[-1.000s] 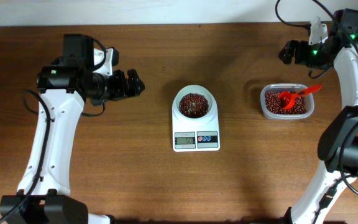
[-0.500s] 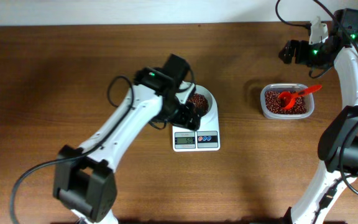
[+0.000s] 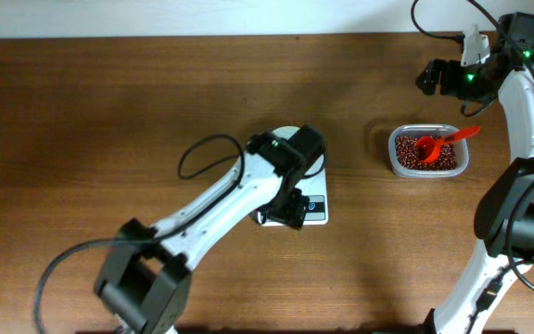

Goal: Scoop item into bowl and weigh 50g on scale
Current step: 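Move the left gripper down in front of the scale display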

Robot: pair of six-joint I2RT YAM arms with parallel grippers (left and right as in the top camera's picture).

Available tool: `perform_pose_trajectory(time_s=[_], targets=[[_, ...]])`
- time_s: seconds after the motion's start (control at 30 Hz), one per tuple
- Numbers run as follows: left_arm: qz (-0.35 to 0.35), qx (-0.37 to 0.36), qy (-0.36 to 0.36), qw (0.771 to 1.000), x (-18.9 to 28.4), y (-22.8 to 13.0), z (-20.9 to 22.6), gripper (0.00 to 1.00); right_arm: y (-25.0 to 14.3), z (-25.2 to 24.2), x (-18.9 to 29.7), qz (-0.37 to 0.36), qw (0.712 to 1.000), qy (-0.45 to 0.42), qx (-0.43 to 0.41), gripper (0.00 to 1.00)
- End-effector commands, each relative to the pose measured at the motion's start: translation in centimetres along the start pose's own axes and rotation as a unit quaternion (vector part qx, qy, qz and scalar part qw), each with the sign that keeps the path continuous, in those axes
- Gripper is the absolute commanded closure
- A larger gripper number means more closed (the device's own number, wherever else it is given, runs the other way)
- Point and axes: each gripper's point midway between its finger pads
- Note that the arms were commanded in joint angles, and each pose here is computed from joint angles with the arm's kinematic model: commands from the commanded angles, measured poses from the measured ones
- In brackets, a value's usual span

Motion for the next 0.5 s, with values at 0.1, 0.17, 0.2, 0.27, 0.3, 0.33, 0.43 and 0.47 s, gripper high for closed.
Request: perform_pose_trajectory(time_s=[0.1, 0.17, 0.2, 0.27, 0.3, 0.33, 0.43, 0.47], targets=[[-0.082, 0.016, -0.026, 0.996, -0.4, -1.0, 0.1, 0.01, 0.2, 0.6, 0.3, -0.004, 1.000, 0.009, 0.003, 0.01], [-0.086, 0.016, -0.028, 0.996, -2.1, -1.0, 0.0, 0.01, 0.3, 0.6, 0.3, -0.005, 1.000, 0.008, 0.003, 0.01], [-0.090, 0.017, -0.029, 0.995, -2.4, -0.9, -0.1, 0.01, 0.3, 0.6, 0.3, -0.006, 1.000, 0.009, 0.003, 0.01], [-0.106, 0.018, -0.035, 0.994, -3.6, -0.6, -0.3, 0.01, 0.3, 0.6, 0.3, -0.006, 1.000, 0.009, 0.003, 0.01], [-0.112, 0.019, -0.037, 0.993, -4.0, -0.4, -0.4, 0.01, 0.3, 0.6, 0.3, -0.006, 1.000, 0.009, 0.003, 0.01], [-0.115, 0.019, -0.038, 0.993, -4.3, -0.4, -0.4, 0.01, 0.3, 0.6, 0.3, -0.006, 1.000, 0.009, 0.003, 0.01], [-0.115, 0.019, -0.038, 0.992, -4.5, -0.3, -0.5, 0.01, 0.2, 0.8, 0.3, -0.004, 1.000, 0.013, 0.003, 0.01], [-0.111, 0.018, -0.039, 0.993, -4.8, -0.3, -0.6, 0.01, -0.4, 1.0, 0.4, 0.007, 1.000, 0.019, -0.002, 0.01]])
Point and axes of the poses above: each gripper's point midway between its finger pads, its own x axis back along the fingers, its own z axis along the line the jaws close on, y = z × x, and after that the axes turned 4 degrees about -x, right-handed
